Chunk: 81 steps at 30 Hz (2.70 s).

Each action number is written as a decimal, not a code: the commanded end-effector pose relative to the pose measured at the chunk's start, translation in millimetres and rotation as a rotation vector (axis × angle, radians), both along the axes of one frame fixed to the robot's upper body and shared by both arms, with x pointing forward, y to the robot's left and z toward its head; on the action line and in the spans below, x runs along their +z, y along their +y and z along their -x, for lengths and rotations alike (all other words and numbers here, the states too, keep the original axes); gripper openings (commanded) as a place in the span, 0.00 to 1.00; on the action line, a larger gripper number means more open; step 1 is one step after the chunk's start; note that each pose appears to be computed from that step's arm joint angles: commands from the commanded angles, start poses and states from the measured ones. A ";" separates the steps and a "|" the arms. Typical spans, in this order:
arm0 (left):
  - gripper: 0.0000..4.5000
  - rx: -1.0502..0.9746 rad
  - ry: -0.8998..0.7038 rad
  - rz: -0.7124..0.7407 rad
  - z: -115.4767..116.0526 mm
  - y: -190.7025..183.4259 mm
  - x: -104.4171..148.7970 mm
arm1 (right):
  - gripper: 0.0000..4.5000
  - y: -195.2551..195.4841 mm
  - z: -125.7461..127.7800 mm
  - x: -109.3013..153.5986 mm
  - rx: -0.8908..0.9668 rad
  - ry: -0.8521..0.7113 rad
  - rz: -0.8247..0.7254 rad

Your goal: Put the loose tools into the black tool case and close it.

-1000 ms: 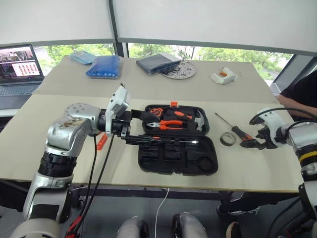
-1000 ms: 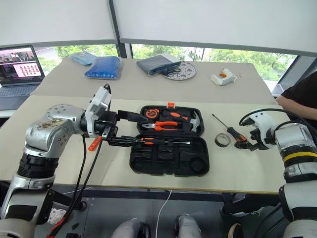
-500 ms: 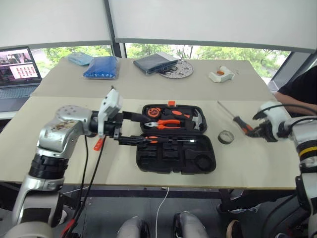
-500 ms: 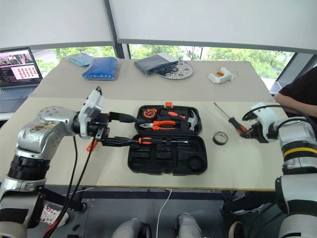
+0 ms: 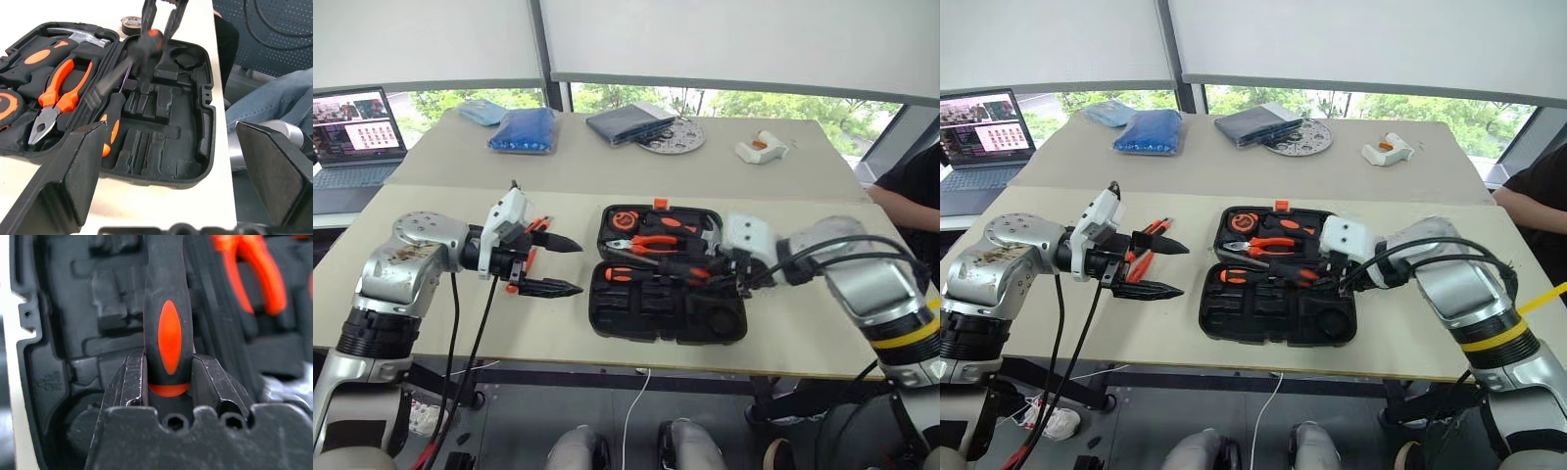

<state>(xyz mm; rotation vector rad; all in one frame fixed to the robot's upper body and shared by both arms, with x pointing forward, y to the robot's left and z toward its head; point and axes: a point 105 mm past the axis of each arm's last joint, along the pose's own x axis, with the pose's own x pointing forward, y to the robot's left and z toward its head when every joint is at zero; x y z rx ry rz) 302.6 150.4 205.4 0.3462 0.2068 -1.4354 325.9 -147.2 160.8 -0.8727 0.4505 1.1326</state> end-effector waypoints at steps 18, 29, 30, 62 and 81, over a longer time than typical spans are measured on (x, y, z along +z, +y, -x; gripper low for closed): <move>1.00 -0.037 -0.084 0.024 -5.6 -17.8 14.5 | 0.44 -9.7 -8.4 -1.4 0.077 -0.097 0.147; 1.00 -0.034 -0.096 0.027 -9.8 -17.9 14.6 | 0.91 12.1 -17.4 25.1 -0.021 -0.106 -0.078; 1.00 -0.034 -0.097 0.027 -10.0 -18.1 14.7 | 0.86 13.2 -17.2 25.1 -0.025 -0.101 -0.087; 1.00 -0.032 -0.120 0.020 -13.7 -17.0 16.9 | 0.01 37.6 -5.4 -12.5 -0.054 0.025 -0.172; 1.00 -0.036 -0.121 0.011 -18.1 -18.8 14.2 | 0.01 34.5 -11.6 -41.0 -0.091 0.047 -0.090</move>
